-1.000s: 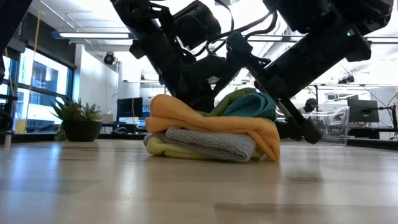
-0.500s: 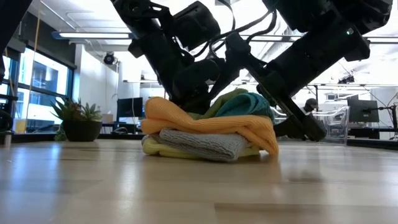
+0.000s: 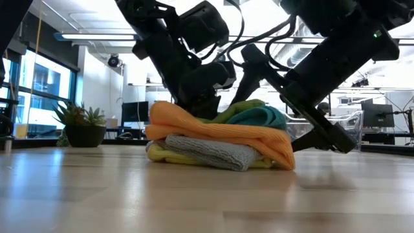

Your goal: Fold microfiber towels

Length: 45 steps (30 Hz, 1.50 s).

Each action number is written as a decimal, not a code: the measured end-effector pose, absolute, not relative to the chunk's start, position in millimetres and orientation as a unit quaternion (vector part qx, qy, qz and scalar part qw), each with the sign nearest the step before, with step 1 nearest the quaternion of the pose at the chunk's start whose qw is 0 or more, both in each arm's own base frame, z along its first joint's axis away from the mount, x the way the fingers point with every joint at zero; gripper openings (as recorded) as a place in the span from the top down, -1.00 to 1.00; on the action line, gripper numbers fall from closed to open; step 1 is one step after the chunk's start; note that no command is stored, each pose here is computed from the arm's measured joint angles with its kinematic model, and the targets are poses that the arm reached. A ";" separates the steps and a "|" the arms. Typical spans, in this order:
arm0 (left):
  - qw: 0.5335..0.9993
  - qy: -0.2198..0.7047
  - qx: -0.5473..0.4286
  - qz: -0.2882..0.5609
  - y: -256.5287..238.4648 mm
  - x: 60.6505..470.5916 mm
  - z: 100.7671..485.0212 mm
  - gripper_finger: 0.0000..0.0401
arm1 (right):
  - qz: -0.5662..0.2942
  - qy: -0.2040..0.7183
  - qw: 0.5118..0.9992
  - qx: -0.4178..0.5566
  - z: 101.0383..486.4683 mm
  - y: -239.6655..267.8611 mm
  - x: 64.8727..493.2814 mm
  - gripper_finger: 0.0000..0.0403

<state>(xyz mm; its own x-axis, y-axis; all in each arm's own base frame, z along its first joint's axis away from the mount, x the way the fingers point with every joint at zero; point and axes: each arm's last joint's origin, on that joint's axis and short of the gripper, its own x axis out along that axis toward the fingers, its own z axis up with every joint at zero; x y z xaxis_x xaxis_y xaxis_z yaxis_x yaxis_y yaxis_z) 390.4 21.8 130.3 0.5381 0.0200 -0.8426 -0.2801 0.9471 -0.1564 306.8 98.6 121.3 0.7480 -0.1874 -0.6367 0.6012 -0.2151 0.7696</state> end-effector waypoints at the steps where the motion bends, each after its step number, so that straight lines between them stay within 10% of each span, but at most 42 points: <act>1: 0.868 0.469 -0.138 0.086 21.9 390.9 130.6 1.00 | -0.323 0.146 0.610 0.709 121.3 98.5 306.8 -0.97; 12: 0.875 0.457 -0.139 0.082 21.4 393.2 131.1 1.00 | -0.331 0.161 0.618 0.695 119.8 86.2 309.5 -0.80; 25: 0.877 0.449 -0.147 0.085 21.5 394.7 131.9 1.00 | -0.355 0.181 0.644 0.653 114.6 75.7 307.5 0.89; 45: 0.910 0.368 -0.102 0.163 52.0 314.1 262.2 1.00 | -0.320 0.174 0.719 0.591 167.7 60.7 268.0 0.92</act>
